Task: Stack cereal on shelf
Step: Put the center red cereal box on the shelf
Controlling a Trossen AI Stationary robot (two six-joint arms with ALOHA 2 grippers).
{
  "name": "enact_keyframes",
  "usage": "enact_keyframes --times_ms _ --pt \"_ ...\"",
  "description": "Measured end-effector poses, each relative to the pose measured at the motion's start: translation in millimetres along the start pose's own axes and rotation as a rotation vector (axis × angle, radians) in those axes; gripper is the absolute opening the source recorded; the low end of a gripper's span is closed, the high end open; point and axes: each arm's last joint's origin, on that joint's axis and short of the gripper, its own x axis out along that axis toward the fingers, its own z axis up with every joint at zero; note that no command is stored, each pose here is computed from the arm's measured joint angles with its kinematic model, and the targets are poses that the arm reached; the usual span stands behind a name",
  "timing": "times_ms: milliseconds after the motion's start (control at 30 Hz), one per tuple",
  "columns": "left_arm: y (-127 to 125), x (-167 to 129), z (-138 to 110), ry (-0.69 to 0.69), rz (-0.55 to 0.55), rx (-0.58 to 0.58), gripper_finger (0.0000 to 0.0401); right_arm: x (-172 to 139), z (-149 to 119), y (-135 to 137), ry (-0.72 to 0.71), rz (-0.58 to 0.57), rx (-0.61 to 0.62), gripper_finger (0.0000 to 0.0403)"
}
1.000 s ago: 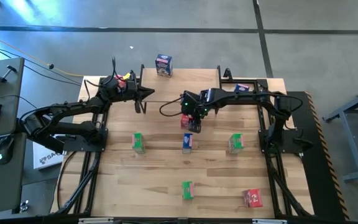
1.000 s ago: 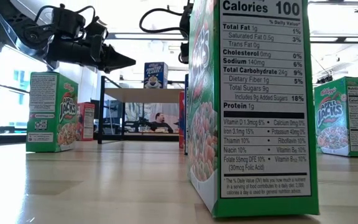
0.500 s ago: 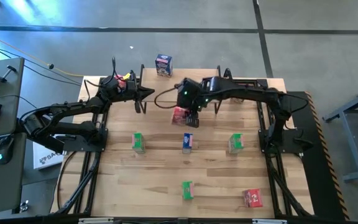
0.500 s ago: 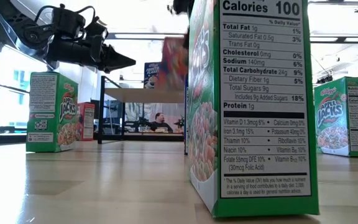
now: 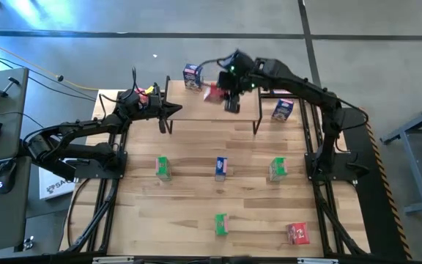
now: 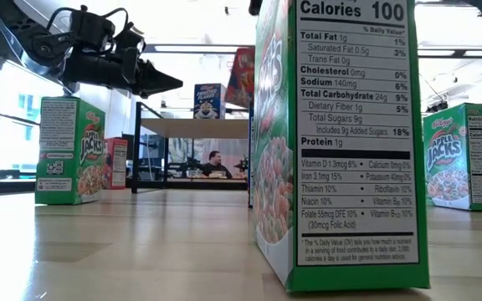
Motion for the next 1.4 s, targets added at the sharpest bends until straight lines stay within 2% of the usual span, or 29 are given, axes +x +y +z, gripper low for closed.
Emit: enact_keyframes --times_ms 133,367,533,833,1100,1400 --pt "0 0 0 0.000 0.000 0.000 0.0000 8 -8 -24 0.001 -0.038 0.003 0.0147" --pt "0 0 0 0.000 0.000 0.001 0.0000 29 -19 -41 0.051 -0.037 -0.005 0.0147" --pt "0 0 0 0.000 0.000 0.001 0.0000 34 -18 -43 0.049 -0.049 -0.005 0.0150" --pt "0 0 0 0.000 0.000 0.000 0.0000 34 -15 -43 0.029 -0.077 -0.008 0.0193" --pt "0 0 0 0.000 0.000 -0.001 0.0000 34 -12 -45 0.000 -0.096 -0.008 0.0195" --pt "0 0 0 0.000 0.000 -0.009 0.0000 33 -4 -51 -0.063 -0.189 -0.014 0.0195"
